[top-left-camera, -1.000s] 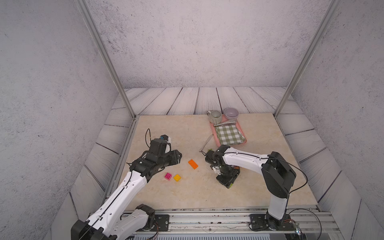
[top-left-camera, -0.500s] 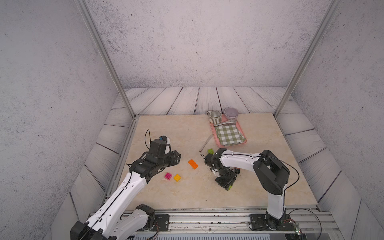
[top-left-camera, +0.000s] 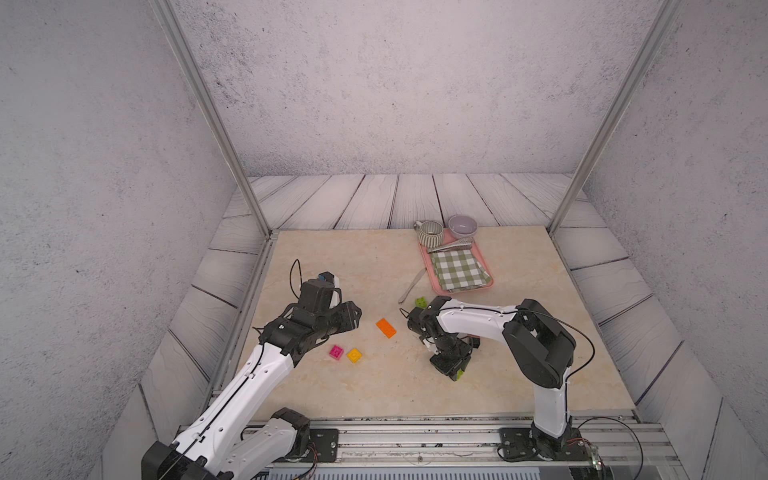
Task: Assemble the letter r with lego
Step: Place the lego brick at the center of the board, then pick up the lego brick from the center of the board.
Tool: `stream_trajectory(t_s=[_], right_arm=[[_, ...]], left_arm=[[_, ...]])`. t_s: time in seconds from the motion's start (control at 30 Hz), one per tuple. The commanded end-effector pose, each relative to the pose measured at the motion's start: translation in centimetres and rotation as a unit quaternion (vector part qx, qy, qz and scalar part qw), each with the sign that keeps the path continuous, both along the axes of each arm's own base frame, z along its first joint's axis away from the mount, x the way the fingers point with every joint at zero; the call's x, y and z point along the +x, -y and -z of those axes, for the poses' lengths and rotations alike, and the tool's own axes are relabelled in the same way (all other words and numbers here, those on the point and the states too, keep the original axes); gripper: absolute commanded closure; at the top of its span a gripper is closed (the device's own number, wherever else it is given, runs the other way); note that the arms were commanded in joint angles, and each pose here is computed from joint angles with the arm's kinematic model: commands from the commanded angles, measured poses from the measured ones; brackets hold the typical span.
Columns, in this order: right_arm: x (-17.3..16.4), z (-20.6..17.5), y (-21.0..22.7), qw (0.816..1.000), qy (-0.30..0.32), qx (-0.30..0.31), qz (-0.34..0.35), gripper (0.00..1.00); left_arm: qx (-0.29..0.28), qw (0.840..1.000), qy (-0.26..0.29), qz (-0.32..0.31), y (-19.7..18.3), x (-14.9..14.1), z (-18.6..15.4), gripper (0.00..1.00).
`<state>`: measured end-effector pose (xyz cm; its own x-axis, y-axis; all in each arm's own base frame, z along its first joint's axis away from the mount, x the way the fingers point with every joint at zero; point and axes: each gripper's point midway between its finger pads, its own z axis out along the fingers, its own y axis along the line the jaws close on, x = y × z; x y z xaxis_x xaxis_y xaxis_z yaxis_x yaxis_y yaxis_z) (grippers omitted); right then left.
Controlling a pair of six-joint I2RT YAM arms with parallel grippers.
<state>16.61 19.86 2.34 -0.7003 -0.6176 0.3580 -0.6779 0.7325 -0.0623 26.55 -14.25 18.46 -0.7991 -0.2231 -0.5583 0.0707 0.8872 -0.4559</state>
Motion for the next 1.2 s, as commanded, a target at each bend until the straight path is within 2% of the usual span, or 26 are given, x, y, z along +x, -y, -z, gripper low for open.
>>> stream_trajectory(t_s=[0.0,0.33,0.47,0.53,0.63,0.73,0.8,0.87,1.03,1.17], right_arm=[[0.9,1.6,-1.6,1.000,0.014,0.025,0.006,0.59],[1.3,1.6,-2.4,0.999,0.025,0.043,0.014,0.52],[2.7,-0.5,-3.1,0.995,0.072,0.070,0.016,0.44],[4.3,-2.7,-3.7,0.987,0.127,0.099,0.019,0.41],[6.6,-6.3,-5.9,0.961,0.205,0.180,0.036,0.40],[6.5,-9.1,-11.0,0.926,0.206,0.317,0.026,0.41],[6.1,-10.0,-14.7,0.903,0.204,0.379,-0.004,0.40],[5.4,-10.2,-17.9,0.890,0.195,0.409,-0.048,0.38],[4.4,-9.2,-25.2,0.878,0.200,0.413,-0.134,0.35],[4.6,-7.4,-29.4,0.880,0.214,0.390,-0.166,0.33]], left_arm=[[0.005,1.000,0.005,-0.005,-0.3,-0.3,0.1,0.49],[0.007,1.000,0.005,-0.005,-0.4,-0.3,0.1,0.49],[0.025,1.000,0.005,-0.012,-1.2,-0.6,0.1,0.46],[0.045,0.999,0.004,-0.022,-2.1,-0.9,0.2,0.43],[0.082,0.996,-0.011,-0.042,-3.7,-1.8,0.9,0.41],[0.100,0.992,-0.037,-0.073,-5.3,-2.7,2.0,0.42],[0.078,0.992,-0.053,-0.083,-5.7,-3.2,2.5,0.43],[0.039,0.991,-0.069,-0.105,-6.6,-3.5,2.9,0.43],[-0.066,0.981,-0.079,-0.162,-9.5,-3.4,2.3,0.44],[-0.156,0.961,-0.099,-0.206,-11.9,-2.6,2.5,0.45]])
